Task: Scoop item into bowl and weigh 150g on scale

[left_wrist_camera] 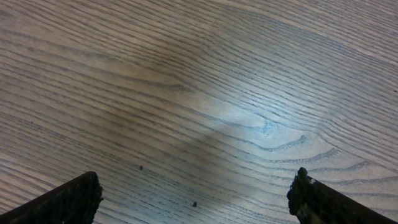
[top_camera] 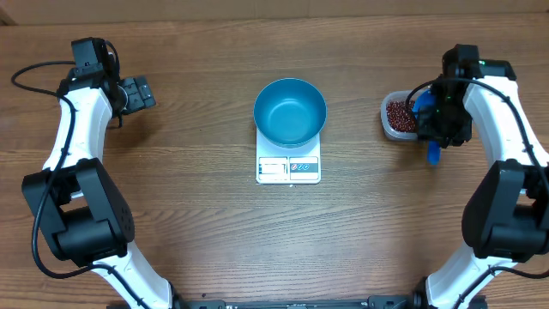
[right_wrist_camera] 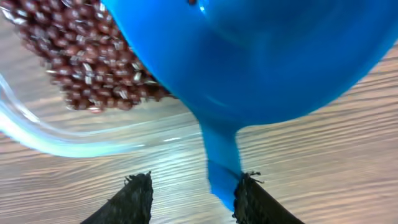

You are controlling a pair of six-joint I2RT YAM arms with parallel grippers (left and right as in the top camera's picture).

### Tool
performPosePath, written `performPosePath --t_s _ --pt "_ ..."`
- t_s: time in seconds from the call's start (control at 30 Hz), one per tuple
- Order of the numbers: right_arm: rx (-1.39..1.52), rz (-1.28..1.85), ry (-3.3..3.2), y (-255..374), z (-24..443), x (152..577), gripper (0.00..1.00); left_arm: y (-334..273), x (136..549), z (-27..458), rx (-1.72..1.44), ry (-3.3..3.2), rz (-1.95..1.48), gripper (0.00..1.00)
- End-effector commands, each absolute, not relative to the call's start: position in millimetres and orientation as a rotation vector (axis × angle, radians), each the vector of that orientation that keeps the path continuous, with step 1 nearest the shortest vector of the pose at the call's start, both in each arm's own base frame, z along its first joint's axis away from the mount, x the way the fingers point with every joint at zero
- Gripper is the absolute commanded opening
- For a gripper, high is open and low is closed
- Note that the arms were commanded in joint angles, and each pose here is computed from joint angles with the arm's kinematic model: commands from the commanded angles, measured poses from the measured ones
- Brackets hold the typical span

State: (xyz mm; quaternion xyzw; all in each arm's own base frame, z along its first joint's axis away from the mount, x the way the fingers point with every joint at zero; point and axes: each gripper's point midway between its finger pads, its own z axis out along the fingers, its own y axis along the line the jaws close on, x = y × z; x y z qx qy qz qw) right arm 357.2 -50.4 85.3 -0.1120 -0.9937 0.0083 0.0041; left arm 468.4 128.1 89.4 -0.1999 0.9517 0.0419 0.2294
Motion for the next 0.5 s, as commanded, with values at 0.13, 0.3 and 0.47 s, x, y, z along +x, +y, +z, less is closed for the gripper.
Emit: performPosePath --t_s 0.13,0.3,0.47 --pt "-0.522 -0.374 -3.381 -57 189 381 0.56 130 471 93 -0.543 2.607 0.134 1.00" --pt "-0.558 -0.183 -3.420 -72 210 361 0.88 130 471 93 -0.543 2.607 0.134 1.00" --pt "-0.552 -0.200 -3.313 -68 142 347 0.89 130 471 94 -0.543 2.606 0.134 1.00"
